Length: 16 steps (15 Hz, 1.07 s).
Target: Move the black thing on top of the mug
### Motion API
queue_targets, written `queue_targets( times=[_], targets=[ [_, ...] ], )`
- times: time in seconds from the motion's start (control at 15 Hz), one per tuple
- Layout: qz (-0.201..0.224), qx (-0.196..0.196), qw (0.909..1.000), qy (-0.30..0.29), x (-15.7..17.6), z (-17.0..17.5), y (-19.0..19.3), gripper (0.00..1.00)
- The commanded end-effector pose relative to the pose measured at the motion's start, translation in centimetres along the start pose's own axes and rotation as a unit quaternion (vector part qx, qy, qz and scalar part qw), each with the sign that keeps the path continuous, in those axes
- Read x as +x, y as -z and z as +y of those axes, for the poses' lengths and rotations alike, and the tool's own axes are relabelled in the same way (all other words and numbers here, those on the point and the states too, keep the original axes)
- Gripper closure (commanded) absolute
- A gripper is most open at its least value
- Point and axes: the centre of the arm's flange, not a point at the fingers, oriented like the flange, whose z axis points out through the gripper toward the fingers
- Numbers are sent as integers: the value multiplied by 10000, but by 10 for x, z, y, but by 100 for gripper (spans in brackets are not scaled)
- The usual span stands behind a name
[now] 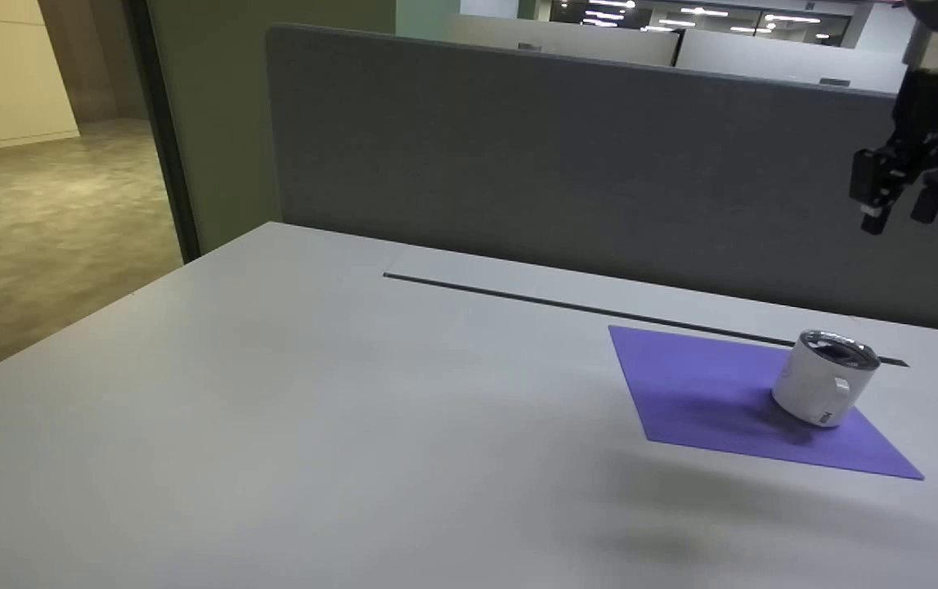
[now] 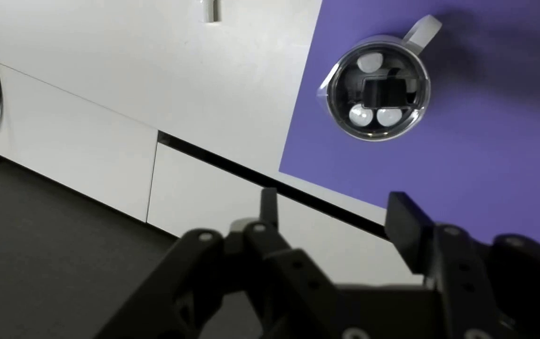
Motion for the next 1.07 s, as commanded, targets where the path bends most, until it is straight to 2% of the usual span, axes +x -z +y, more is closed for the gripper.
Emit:
queue_targets(
  times=[0.0,0.27,0.33,0.6,0.67,1.0],
  targets=[
    [-335,-211,9992,-91,23,1,-31,68],
    [-632,-251,9976,-126,19,-6,-58,95],
    [-754,-219,9969,-113,16,-8,-64,99],
    [-1023,-156,9945,-158,3,-10,-74,100],
    [-904,-72,9959,12,0,-14,-77,100],
    [-969,-72,9953,-15,-2,-13,-78,100]
  ],
)
